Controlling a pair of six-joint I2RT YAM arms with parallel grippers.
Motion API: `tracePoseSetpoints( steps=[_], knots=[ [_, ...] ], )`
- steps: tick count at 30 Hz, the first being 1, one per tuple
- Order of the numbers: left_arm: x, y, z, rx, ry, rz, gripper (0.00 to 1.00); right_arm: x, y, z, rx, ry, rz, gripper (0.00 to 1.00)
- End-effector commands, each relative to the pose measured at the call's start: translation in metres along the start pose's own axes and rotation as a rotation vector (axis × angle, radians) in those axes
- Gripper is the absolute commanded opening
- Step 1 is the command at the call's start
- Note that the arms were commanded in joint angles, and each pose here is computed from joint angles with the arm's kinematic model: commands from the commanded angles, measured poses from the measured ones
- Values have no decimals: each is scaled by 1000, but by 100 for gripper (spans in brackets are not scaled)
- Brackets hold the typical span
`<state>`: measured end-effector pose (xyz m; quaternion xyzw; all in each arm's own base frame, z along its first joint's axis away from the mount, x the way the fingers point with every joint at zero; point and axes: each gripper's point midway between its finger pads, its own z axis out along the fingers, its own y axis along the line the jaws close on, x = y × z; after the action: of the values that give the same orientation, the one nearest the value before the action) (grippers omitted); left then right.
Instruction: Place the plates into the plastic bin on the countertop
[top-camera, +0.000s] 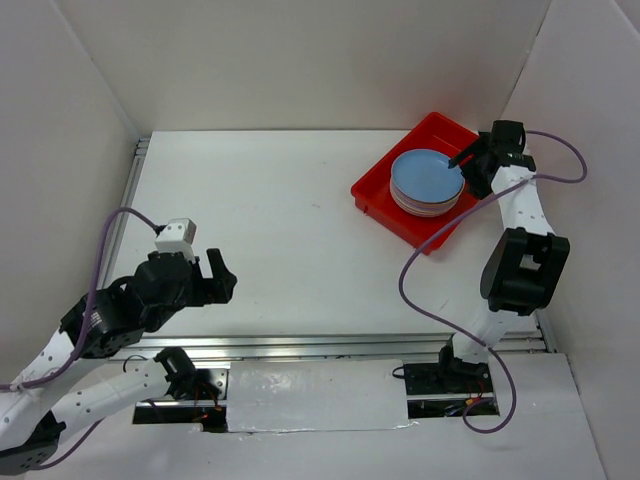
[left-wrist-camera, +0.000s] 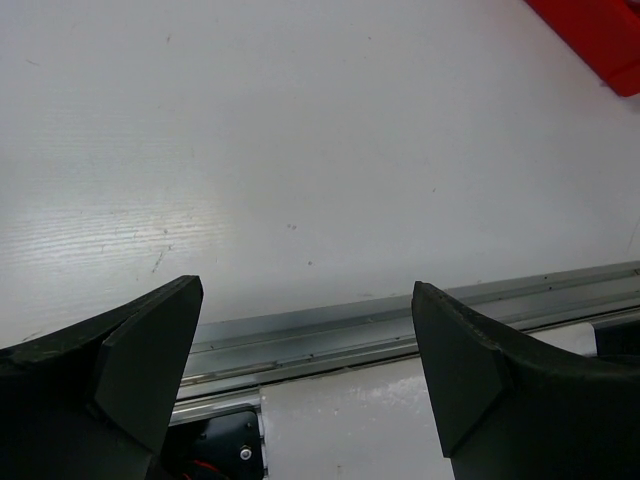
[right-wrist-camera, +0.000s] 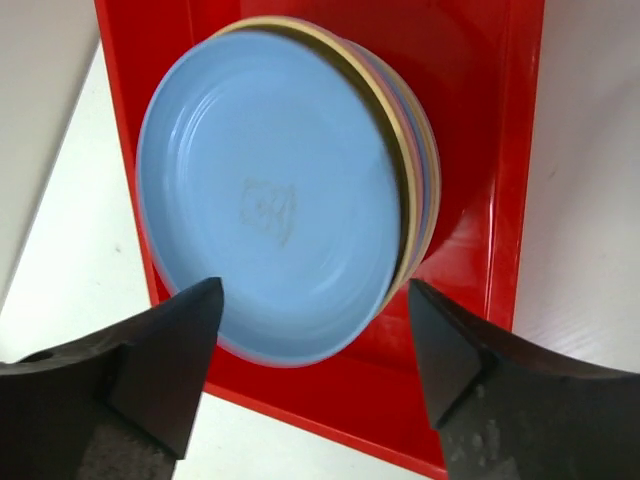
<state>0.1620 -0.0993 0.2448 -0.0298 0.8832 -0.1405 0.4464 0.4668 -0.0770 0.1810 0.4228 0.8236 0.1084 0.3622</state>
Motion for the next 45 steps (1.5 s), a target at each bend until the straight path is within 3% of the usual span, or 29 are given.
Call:
tracePoseSetpoints(
  steps=[1, 5, 6, 7, 8, 12, 20, 21, 25, 34, 45],
  knots=[
    [-6, -6, -3, 42, -30, -1, 99, -23, 9, -32, -11, -72, 3, 83],
    [-8, -4, -3, 30, -43, -6, 99, -30, 27, -72, -88, -110, -9, 86],
    [-9, -3, -3, 21, -43, -7, 99, -34, 39, -101, -146, -152, -21, 86],
    [-12, -2, -3, 13, -51, -14, 99, -26, 42, -110, -173, -151, -40, 90],
    [-13, -1, -2, -1, -52, -14, 99, -18, 57, -126, -231, -164, -89, 100],
    [-43, 13, -2, -159, -127, -22, 99, 22, 72, -204, -353, -236, -246, 100],
    [-130, 26, -18, -402, -239, -35, 99, 104, 17, -284, -356, -291, -423, 100],
    [-137, 31, -22, -430, -258, -42, 99, 101, 4, -287, -316, -329, -413, 100],
    [-158, 50, -50, -506, -342, -87, 99, 110, -34, -335, -443, -330, -386, 100],
    [-133, 78, -97, -396, -418, -192, 99, 100, -91, -370, -437, -372, -436, 100],
    [-105, 87, -97, -359, -402, -203, 99, 107, -110, -391, -527, -395, -443, 100]
  ],
)
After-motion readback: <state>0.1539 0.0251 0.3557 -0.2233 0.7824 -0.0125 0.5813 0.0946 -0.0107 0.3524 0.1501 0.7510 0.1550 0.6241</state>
